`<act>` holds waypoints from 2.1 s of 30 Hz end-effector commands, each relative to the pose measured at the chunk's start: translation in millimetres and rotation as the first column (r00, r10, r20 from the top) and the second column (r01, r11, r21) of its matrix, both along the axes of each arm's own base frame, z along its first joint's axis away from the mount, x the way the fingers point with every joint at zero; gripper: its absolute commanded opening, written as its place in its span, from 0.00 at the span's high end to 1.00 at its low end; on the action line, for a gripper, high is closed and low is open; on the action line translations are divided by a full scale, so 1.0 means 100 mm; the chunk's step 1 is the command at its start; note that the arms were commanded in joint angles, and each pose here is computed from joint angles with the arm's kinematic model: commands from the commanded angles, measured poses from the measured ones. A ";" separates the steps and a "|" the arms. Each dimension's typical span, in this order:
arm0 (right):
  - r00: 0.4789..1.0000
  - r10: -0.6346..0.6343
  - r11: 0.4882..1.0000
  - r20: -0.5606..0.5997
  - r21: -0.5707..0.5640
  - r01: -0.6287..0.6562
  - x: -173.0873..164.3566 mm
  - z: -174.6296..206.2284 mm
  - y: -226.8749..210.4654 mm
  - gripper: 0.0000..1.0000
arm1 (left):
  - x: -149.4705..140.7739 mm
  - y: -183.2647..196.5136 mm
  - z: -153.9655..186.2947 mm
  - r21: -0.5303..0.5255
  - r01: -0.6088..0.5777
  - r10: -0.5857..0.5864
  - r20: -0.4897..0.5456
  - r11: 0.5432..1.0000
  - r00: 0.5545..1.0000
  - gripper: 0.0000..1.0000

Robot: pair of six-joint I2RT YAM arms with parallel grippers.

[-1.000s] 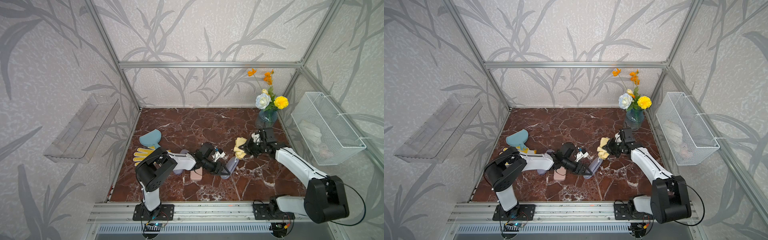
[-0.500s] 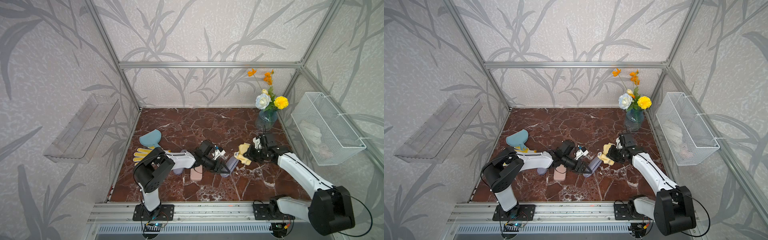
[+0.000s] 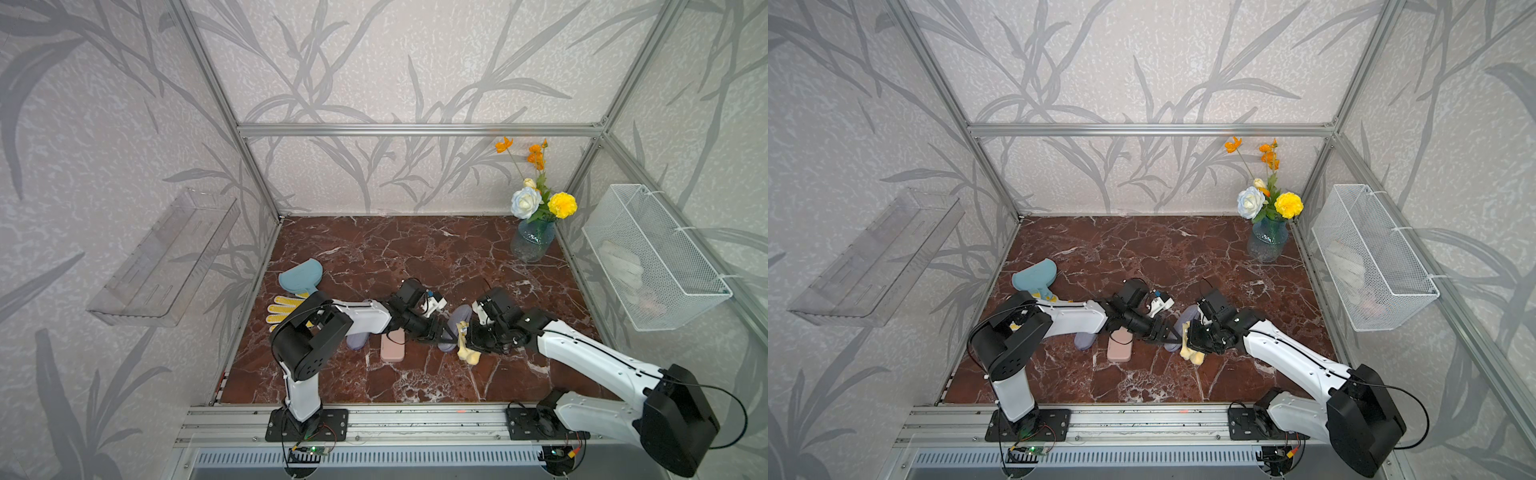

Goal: Wipe the eyeglass case
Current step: Wipe the dirt from the eyeglass case.

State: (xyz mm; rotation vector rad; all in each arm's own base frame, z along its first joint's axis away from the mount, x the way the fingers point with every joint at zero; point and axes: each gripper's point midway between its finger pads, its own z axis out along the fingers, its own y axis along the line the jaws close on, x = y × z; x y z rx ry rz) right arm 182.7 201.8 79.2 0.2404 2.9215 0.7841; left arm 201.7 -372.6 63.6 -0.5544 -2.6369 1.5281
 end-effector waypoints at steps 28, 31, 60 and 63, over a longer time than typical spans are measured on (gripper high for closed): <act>0.977 -0.212 0.977 -0.019 -0.004 0.212 0.99 -0.32 -0.53 1.00 | -0.05 -0.18 0.54 -0.143 0.064 -0.041 0.158 0.988 0.987 1.00; 0.974 -0.212 0.964 -0.081 0.145 0.223 0.81 -0.26 -0.21 1.00 | 0.02 -0.21 0.56 -0.148 0.058 -0.032 0.174 0.987 0.984 1.00; 0.923 -0.377 0.755 0.084 0.605 0.253 1.28 1.76 -0.41 1.00 | -0.52 0.35 -0.15 0.129 0.143 -0.149 0.035 0.981 0.988 1.00; 0.910 -0.402 0.789 0.104 0.543 0.286 1.25 1.62 -0.57 1.00 | -0.38 0.38 -0.14 0.180 0.072 -0.087 0.079 0.981 0.993 1.00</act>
